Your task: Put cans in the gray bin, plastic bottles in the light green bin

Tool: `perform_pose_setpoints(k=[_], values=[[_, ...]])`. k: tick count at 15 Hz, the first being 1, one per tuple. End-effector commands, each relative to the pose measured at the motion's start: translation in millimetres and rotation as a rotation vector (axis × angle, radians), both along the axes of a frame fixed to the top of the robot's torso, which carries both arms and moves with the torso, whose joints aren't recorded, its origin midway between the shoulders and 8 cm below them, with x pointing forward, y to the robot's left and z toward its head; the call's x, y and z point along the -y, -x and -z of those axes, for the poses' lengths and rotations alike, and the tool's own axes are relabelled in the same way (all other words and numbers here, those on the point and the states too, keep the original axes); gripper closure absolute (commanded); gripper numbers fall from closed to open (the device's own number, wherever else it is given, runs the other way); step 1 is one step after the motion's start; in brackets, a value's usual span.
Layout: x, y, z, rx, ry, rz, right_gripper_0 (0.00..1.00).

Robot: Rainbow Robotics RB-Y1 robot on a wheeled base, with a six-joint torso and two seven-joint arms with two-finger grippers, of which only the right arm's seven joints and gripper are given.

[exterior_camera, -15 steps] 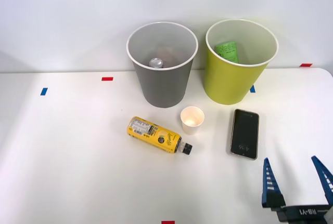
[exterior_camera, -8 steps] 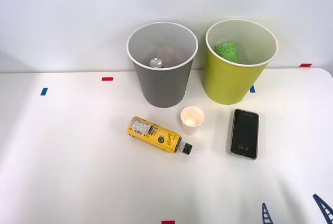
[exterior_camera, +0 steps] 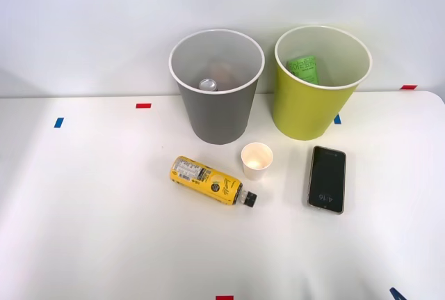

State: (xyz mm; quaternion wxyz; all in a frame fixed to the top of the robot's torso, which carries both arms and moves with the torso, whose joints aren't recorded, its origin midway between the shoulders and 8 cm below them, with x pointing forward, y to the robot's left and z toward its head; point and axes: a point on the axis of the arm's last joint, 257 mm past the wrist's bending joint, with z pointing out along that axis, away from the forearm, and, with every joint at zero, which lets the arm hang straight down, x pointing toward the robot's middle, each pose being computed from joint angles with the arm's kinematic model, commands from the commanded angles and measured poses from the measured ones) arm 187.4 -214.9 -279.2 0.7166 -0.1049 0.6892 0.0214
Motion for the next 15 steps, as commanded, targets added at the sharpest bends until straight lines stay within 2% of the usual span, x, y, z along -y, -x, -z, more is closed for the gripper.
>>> perform_pose_setpoints(k=[1, 5, 15], values=[[-10.2, 2.9, 2.1, -0.003, -0.003, -0.015, 0.00], [-18.5, 7.8, 5.3, -0.010, 0.012, -0.040, 0.00], [-18.5, 7.8, 5.3, -0.010, 0.012, -0.040, 0.00]])
